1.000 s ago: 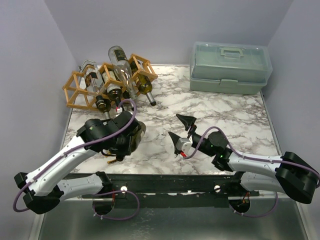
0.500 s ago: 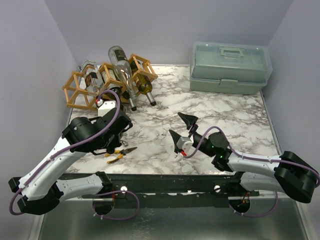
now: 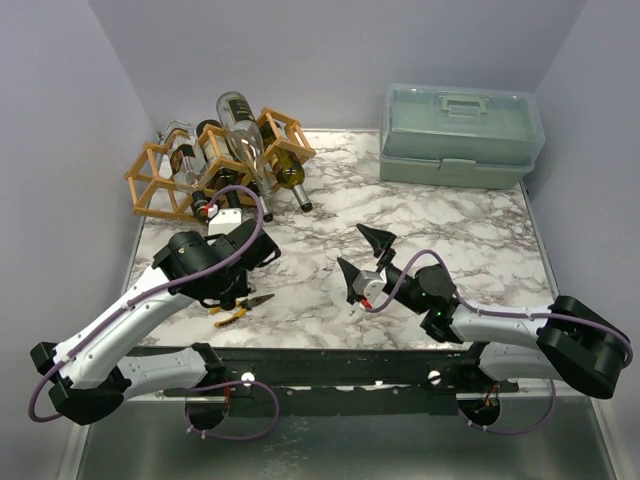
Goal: Put the wine bottle on the wine rack
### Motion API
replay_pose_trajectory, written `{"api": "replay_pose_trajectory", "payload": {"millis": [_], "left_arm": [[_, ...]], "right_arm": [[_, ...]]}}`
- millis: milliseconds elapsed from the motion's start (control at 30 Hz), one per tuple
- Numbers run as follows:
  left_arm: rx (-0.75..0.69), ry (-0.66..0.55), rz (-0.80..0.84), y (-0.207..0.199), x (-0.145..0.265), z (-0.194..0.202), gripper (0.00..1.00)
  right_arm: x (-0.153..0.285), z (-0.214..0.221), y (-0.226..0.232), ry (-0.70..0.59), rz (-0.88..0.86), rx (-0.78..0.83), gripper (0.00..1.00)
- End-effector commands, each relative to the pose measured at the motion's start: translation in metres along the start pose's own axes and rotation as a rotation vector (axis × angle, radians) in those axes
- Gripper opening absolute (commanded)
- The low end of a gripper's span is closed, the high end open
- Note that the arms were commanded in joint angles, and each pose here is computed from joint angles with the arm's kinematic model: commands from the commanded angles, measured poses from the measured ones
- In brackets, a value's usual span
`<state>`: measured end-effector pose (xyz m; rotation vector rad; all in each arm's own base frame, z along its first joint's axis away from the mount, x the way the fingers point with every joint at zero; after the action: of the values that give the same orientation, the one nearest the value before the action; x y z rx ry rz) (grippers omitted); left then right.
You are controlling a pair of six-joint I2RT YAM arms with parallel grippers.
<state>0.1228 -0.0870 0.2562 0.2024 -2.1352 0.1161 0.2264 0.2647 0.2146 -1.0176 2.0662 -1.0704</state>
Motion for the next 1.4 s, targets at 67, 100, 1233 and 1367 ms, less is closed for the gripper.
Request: {"api": "replay_pose_trajectory", "payload": {"millis": [67, 100, 1233, 1367], "left_arm": [[0.091, -0.076, -0.105, 0.035, 0.009, -0.005, 0.0], [0.12, -0.089, -0.099, 0.038, 0.01, -0.005, 0.0], [0.252, -0.422, 0.279, 0.02, 0.105, -0.097, 0.0], [0.336, -0.624, 0.119, 0.05, 0.116, -0.128, 0.0]], "right_arm": [[0.002, 0.003, -0.012, 0.013, 0.094, -0.027, 1.0], [0.002, 0.003, -0.012, 0.012, 0.098, -0.026, 1.0], [0.001, -0.001, -0.014, -0.001, 0.097, -0.045, 1.0], [0.001, -0.001, -0.014, -0.003, 0.098, -0.047, 1.0]]}}
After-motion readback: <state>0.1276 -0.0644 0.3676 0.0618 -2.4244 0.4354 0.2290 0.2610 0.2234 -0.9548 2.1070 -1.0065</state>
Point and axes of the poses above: each gripper's point midway between its finger pads, its own x axis back along the fingers, its own y axis along the line the jaws close on, z = x × y, the point moved 3 cm from there along x, back along the fingers, and after that the axes turned 6 degrees about x, right-handed, at the moved point
